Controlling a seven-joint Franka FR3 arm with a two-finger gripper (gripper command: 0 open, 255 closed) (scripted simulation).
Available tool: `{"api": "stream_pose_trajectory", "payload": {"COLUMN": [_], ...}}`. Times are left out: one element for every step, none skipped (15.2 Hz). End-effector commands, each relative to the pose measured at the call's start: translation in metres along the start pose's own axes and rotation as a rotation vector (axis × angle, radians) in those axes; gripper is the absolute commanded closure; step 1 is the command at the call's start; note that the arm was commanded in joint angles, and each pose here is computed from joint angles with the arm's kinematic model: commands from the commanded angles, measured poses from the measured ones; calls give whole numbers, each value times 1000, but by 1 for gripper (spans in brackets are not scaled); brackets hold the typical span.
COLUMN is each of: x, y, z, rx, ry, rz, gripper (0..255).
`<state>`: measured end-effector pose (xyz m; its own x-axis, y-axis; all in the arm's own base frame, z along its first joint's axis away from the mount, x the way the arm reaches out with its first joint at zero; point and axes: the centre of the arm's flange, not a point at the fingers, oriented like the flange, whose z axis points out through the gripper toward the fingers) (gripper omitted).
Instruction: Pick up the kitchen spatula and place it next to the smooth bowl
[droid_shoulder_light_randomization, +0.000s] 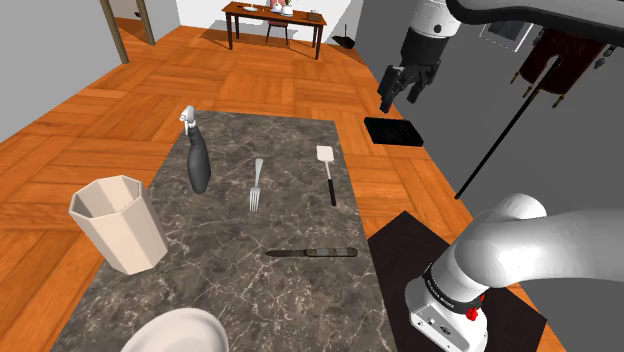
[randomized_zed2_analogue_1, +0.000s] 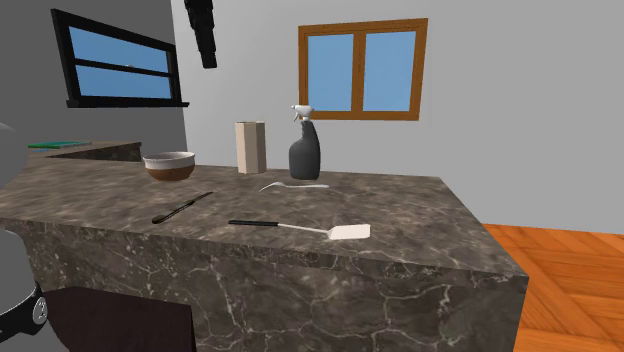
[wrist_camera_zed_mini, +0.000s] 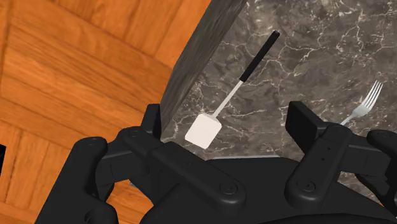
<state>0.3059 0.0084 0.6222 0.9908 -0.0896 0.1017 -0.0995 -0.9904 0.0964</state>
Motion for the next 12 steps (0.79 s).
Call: {"api": "stream_pose_trajectory", "payload": {"x": [0, 7, 13, 20, 27, 33, 40, 47, 53, 59, 66, 72], "y": [0, -3, -6, -9, -11, -14, -16, -18, -20, -22, -24, -26], "z": [0, 11, 23, 35, 46, 58, 70, 81, 93, 105, 117, 129], "rx": [0, 4, 8, 11, 15, 19, 23, 27, 31, 34, 38, 42], "ry": [0, -9, -17, -26, -35, -43, -52, -61, -69, -78, -87, -95], "rz": [0, 25, 49, 74, 98, 123, 148, 172, 197, 221, 246, 271], "gripper": [0, 0, 0, 0, 0, 0, 0, 0, 0, 0, 0, 0]}}
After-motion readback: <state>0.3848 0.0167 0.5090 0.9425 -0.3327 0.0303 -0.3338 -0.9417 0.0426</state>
